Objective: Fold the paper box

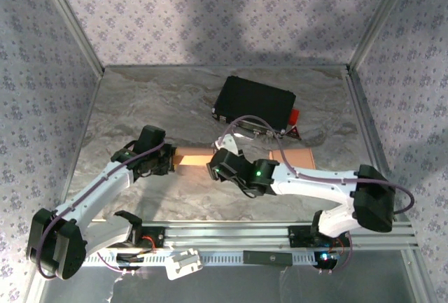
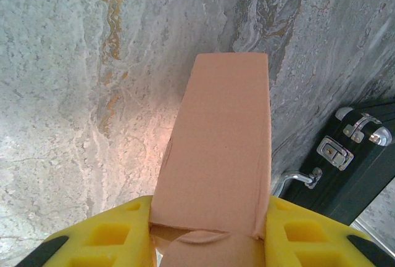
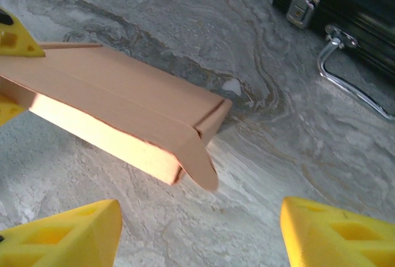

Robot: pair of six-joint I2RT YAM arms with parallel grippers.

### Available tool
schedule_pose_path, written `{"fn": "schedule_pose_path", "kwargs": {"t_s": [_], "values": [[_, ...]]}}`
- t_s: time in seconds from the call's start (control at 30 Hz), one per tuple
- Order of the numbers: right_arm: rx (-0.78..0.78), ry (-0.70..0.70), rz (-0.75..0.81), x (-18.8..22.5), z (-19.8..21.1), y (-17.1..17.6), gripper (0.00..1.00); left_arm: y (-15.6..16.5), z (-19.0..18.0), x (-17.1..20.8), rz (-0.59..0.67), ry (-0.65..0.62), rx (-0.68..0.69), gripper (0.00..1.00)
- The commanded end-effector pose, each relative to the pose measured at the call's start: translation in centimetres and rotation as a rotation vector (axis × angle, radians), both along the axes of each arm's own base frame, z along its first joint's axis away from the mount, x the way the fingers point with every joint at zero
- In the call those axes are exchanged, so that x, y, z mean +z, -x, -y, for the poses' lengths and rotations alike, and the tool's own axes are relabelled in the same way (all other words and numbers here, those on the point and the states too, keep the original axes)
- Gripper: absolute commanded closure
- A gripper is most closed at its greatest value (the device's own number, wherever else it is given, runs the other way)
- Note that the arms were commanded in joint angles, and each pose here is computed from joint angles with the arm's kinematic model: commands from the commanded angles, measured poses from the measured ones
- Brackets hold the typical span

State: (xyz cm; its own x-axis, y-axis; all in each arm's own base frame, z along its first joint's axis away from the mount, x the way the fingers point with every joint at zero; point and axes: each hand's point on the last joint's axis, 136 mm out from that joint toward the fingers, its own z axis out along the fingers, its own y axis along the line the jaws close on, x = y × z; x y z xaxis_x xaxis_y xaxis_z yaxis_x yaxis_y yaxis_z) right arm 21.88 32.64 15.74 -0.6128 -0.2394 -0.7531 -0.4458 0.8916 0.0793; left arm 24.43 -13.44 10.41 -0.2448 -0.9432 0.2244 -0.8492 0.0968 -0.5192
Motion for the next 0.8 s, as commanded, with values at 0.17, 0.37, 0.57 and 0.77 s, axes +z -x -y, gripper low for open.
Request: {"fn": "schedule_pose_path", "kwargs": {"t_s": [0.17, 0.37, 0.57, 0.77], "values": [[0.003, 0.049, -0.003, -0.5, -1.8, -2.2, 0.34, 0.2, -1.1, 0.5, -0.019, -0.029, 0.047, 0.75], [-0.005, 0.053, -0.022, -1.5, -1.8, -2.3, 0.35, 0.0, -1.2, 0.5, -0.017, -0.026, 0.044, 0.75], [0.001, 0.061, -0.045, -2.5, -2.4, -2.6, 0.39, -0.1, -1.0, 0.3, -0.025, -0.016, 0.045, 0.75], [-0.041, 0.039, -0.087, -3.3, -2.2, -3.5, 0.48, 0.0, -0.8, 0.3, -0.031, -0.002, 0.045, 0.74]]}}
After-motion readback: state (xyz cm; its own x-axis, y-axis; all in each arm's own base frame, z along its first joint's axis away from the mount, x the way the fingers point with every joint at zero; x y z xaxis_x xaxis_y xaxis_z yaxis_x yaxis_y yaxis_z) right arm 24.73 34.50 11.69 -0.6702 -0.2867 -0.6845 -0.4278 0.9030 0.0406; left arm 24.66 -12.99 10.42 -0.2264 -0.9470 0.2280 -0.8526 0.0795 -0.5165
